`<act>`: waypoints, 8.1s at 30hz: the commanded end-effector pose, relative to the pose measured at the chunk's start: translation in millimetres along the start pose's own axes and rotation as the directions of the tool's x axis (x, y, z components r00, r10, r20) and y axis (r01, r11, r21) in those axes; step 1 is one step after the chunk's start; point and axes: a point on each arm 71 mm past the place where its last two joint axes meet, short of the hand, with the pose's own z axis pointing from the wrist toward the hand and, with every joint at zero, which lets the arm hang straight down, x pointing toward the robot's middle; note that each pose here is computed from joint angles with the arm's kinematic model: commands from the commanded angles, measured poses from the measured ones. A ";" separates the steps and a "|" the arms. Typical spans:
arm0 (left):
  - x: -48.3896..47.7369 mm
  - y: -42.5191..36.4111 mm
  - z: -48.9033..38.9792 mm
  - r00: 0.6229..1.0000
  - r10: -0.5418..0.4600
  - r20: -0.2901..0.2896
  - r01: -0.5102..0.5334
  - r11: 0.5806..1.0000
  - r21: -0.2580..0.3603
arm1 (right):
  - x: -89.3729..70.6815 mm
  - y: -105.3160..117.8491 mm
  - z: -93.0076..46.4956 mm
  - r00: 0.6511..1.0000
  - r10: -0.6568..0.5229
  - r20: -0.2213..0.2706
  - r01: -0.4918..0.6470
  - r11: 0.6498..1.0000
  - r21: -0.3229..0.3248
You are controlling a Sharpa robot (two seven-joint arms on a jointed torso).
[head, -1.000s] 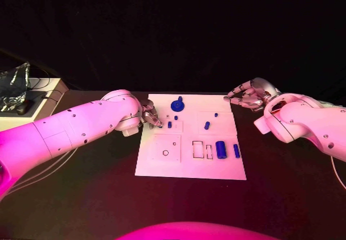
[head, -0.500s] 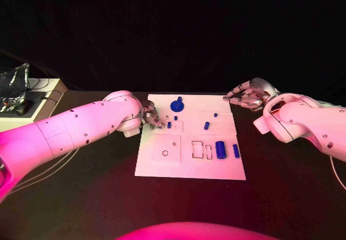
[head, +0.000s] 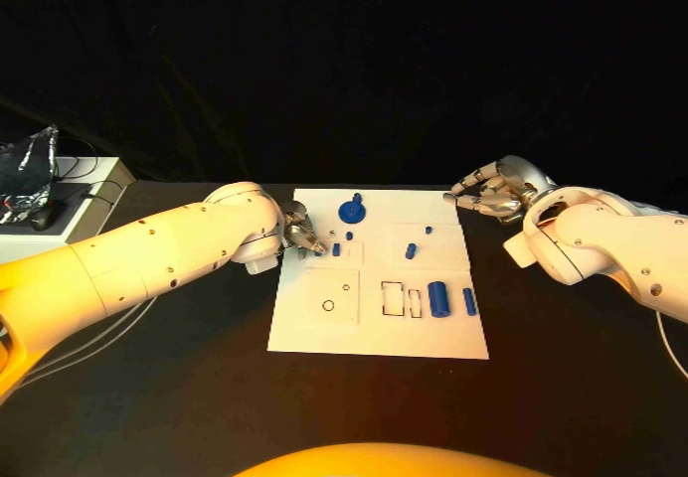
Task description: Assemble the parts on the task board
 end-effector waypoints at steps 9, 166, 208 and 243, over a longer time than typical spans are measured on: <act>9.5 10.9 2.9 1.000 0.016 -0.024 -0.017 0.998 -0.053 | 0.2 0.4 -0.3 1.000 -0.005 -0.005 0.005 1.000 -0.013; 9.6 15.3 -7.9 0.994 -0.107 0.014 0.106 0.993 0.054 | 0.2 -8.9 -3.1 1.000 -0.009 -0.008 0.009 1.000 0.002; 14.1 16.8 -5.8 0.988 -0.149 -0.039 0.151 0.987 0.048 | 0.3 -9.9 -4.0 1.000 -0.010 -0.017 0.010 1.000 0.005; 0.6 33.7 -17.3 0.944 -0.202 -0.259 0.236 0.966 0.109 | 2.1 -11.3 -5.3 1.000 -0.011 -0.027 0.011 1.000 0.005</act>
